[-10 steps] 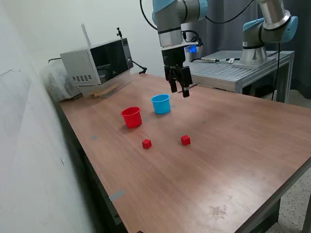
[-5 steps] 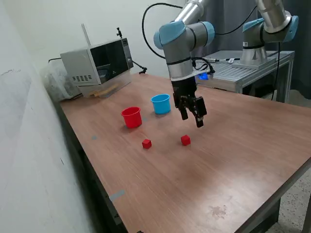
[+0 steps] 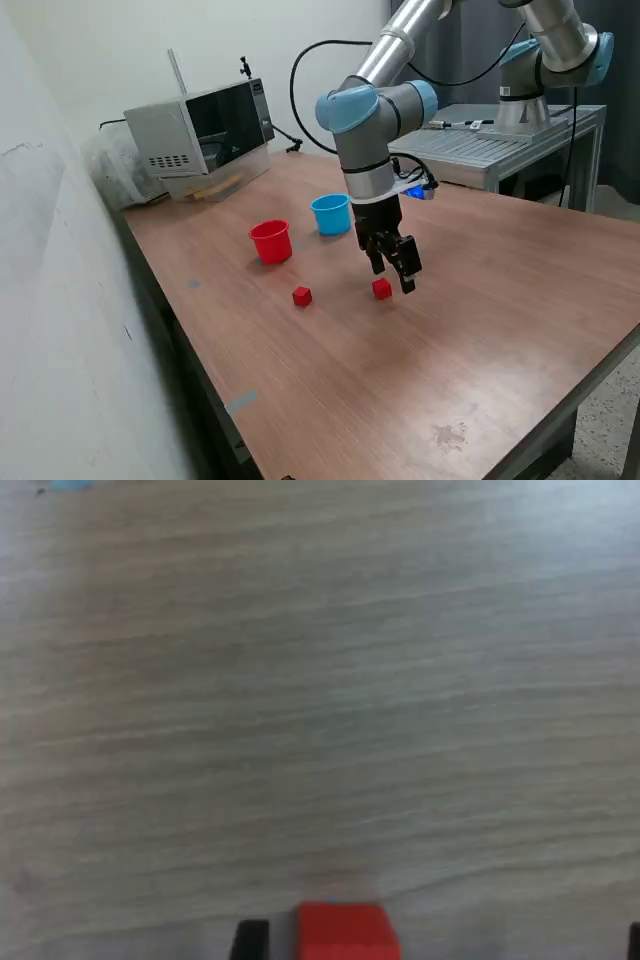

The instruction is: Place red objects in the red bin, and blue objects in the blue bin.

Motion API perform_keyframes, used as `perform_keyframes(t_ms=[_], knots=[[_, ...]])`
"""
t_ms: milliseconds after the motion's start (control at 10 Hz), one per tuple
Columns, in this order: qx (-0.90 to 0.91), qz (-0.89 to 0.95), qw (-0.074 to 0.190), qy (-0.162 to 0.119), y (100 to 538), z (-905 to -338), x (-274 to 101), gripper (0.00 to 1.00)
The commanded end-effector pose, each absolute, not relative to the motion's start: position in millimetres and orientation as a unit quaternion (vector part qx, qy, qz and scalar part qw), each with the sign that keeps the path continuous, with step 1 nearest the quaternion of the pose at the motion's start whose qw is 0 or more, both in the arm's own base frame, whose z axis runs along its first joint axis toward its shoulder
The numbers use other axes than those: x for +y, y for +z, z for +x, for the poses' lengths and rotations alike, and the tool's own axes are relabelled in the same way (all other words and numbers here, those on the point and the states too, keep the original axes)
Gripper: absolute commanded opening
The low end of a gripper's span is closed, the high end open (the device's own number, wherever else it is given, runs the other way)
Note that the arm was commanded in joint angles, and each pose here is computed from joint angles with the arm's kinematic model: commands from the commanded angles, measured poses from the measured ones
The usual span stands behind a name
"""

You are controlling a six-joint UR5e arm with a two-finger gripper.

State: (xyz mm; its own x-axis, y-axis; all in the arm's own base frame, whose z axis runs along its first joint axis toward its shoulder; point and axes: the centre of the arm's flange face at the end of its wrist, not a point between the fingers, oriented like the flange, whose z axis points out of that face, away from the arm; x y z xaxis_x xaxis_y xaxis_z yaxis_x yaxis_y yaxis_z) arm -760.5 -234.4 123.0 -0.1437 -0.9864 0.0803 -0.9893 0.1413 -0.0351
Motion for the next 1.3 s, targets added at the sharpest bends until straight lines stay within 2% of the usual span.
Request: perform_keyframes(t_ms=[0, 200, 300, 600, 900, 1000, 1100, 1200], knots=[[-0.757, 0.652, 0.015, 0.035, 119.4, -761.7, -229.7, 1.00], [-0.758, 0.652, 0.010, 0.028, 118.8, -762.6, -227.0, 1.00], [-0.758, 0.652, 0.010, 0.028, 118.8, -762.9, -225.8, 0.00], [-0.758, 0.652, 0.007, 0.026, 118.4, -764.4, -224.0, 0.00], [-0.759, 0.651, 0.009, 0.008, 135.5, -770.8, -218.4, 0.00], [-0.759, 0.650, 0.024, -0.002, 163.2, -772.5, -216.2, 0.00], [-0.770, 0.636, 0.040, -0.014, 194.2, -780.1, -188.9, 0.00], [-0.780, 0.623, 0.040, -0.035, 219.7, -785.7, -161.7, 0.00]])
